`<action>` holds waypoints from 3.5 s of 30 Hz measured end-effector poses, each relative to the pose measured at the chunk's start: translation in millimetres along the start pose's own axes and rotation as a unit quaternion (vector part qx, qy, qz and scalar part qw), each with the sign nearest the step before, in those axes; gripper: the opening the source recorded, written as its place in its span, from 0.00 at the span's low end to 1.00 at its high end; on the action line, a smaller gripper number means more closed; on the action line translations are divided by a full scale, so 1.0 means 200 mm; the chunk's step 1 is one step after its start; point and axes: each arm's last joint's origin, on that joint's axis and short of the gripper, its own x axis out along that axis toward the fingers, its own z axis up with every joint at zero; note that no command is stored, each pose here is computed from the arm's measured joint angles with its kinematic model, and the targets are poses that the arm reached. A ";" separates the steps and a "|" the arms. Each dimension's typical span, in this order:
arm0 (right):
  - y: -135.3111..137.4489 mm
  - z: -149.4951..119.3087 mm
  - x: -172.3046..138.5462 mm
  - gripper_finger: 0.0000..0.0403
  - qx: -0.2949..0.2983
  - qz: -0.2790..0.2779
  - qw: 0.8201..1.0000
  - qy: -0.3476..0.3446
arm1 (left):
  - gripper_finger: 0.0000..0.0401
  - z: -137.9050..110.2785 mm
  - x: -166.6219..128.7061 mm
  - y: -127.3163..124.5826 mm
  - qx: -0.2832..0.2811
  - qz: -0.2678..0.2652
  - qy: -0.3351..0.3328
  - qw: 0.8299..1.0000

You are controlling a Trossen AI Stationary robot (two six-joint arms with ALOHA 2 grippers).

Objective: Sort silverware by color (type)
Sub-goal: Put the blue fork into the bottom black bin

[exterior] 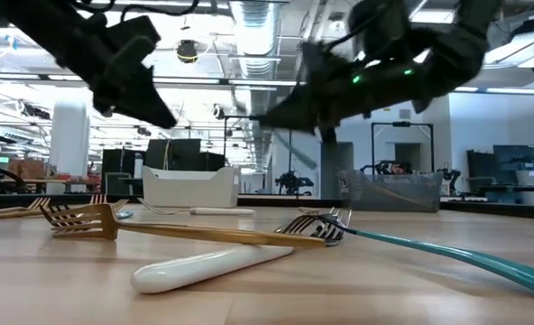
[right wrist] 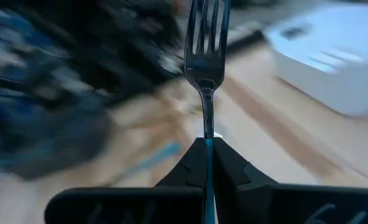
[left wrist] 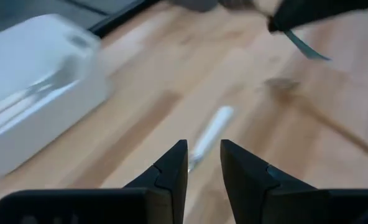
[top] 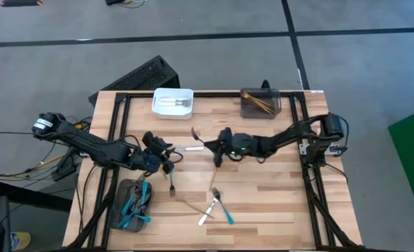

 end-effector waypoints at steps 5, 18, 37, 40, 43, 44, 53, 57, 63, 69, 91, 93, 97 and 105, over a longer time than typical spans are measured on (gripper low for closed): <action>0.09 -0.01 -0.06 0.05 -0.021 0.072 0.997 -0.029 | 0.21 0.02 0.08 -0.12 0.055 -0.089 -0.025 0.994; 0.33 -0.01 -0.07 0.05 -0.068 0.233 0.970 -0.027 | 0.21 0.14 0.12 -0.29 0.109 -0.293 -0.176 0.933; 0.29 0.16 -0.12 0.05 -0.061 0.419 0.904 -0.048 | 0.32 0.23 0.03 -0.32 0.162 -0.343 -0.320 0.868; 0.29 0.16 -0.12 0.05 -0.061 0.421 0.904 -0.047 | 0.36 0.24 0.05 -0.31 0.168 -0.332 -0.325 0.869; 0.28 0.16 -0.12 0.05 -0.061 0.420 0.904 -0.048 | 0.38 0.25 0.06 -0.29 0.182 -0.336 -0.331 0.863; 0.28 0.16 -0.12 0.05 -0.061 0.418 0.905 -0.048 | 0.38 0.26 0.07 -0.29 0.187 -0.345 -0.333 0.857; 0.26 0.17 -0.11 0.05 -0.061 0.413 0.907 -0.050 | 0.32 0.33 0.06 -0.29 0.204 -0.396 -0.354 0.822; 0.26 0.16 -0.11 0.05 -0.060 0.410 0.909 -0.047 | 0.29 0.34 0.06 -0.29 0.204 -0.396 -0.353 0.823; 0.26 0.16 -0.11 0.05 -0.057 0.408 0.910 -0.046 | 0.15 0.33 0.06 -0.29 0.207 -0.396 -0.350 0.823; 0.25 0.16 -0.10 0.13 -0.053 0.393 0.917 -0.041 | 0.01 0.33 0.07 -0.29 0.212 -0.398 -0.347 0.822; 0.00 0.03 -0.01 0.33 -0.011 0.129 0.987 0.093 | 0.00 0.26 -0.53 0.05 0.000 -0.313 0.166 0.935; 0.00 0.03 -0.01 0.33 -0.011 0.124 0.988 0.092 | 0.00 0.20 -0.57 0.05 -0.014 -0.304 0.189 0.934; 0.00 0.03 -0.01 0.33 -0.012 0.116 0.989 0.089 | 0.00 0.06 -0.59 0.04 -0.026 -0.275 0.241 0.930; 0.01 0.03 -0.01 0.33 -0.013 0.121 0.988 0.092 | 0.00 -0.17 -0.57 0.04 -0.054 -0.233 0.321 0.916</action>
